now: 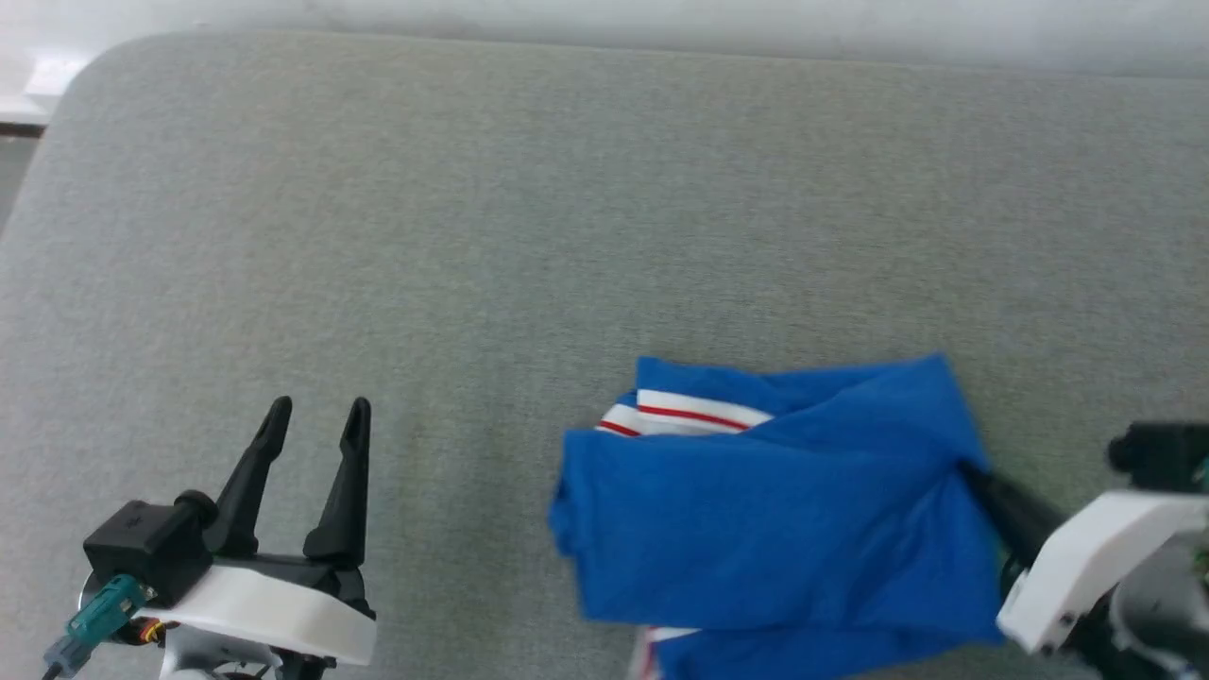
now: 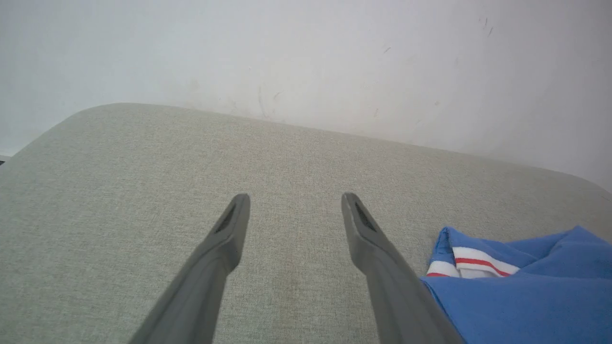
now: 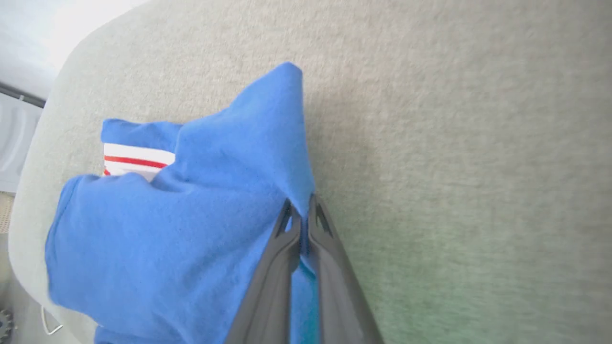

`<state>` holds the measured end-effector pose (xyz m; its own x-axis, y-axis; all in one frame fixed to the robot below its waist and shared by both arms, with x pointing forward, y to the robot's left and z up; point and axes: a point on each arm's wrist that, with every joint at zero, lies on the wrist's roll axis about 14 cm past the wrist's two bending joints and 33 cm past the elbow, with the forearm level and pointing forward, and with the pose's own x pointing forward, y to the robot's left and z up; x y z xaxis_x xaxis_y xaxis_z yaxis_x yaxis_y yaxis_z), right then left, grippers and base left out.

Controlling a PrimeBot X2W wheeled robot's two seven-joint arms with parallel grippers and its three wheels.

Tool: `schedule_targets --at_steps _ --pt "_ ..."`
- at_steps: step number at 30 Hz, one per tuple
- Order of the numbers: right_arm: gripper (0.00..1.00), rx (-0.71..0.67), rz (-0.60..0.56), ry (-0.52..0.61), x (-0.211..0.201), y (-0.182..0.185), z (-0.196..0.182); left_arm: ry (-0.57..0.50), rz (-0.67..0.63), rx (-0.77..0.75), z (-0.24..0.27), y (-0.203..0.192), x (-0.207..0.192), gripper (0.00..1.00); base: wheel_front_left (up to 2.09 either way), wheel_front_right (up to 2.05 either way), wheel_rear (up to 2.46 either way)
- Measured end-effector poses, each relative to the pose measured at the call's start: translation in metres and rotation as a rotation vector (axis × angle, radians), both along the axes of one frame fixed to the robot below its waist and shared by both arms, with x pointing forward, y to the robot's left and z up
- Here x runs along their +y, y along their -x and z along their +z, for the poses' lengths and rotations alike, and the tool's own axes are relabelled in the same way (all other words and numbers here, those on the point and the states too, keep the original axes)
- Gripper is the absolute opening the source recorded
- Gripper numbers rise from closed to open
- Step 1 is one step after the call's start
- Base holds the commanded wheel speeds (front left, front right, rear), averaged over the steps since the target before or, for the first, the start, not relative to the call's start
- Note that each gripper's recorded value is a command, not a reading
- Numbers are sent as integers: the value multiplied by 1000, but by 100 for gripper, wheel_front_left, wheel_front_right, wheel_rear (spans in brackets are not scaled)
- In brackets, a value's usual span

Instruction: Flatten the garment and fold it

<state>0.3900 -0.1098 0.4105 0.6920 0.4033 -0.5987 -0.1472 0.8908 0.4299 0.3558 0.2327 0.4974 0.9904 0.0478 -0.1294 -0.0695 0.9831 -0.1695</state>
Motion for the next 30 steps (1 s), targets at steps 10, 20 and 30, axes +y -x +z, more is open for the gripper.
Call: schedule_targets --at_steps 10,20,30 --pt "0 -128 -53 371 -76 -44 56 -9 -117 -25 6 -31 -27 100 0 0 0" --pt "0 -87 -151 724 -194 -69 68 -31 -229 -37 0 -78 -51 100 0 0 0" --pt "0 -57 -185 968 -272 -83 63 -65 -307 -78 -10 -120 -68 100 0 0 0"
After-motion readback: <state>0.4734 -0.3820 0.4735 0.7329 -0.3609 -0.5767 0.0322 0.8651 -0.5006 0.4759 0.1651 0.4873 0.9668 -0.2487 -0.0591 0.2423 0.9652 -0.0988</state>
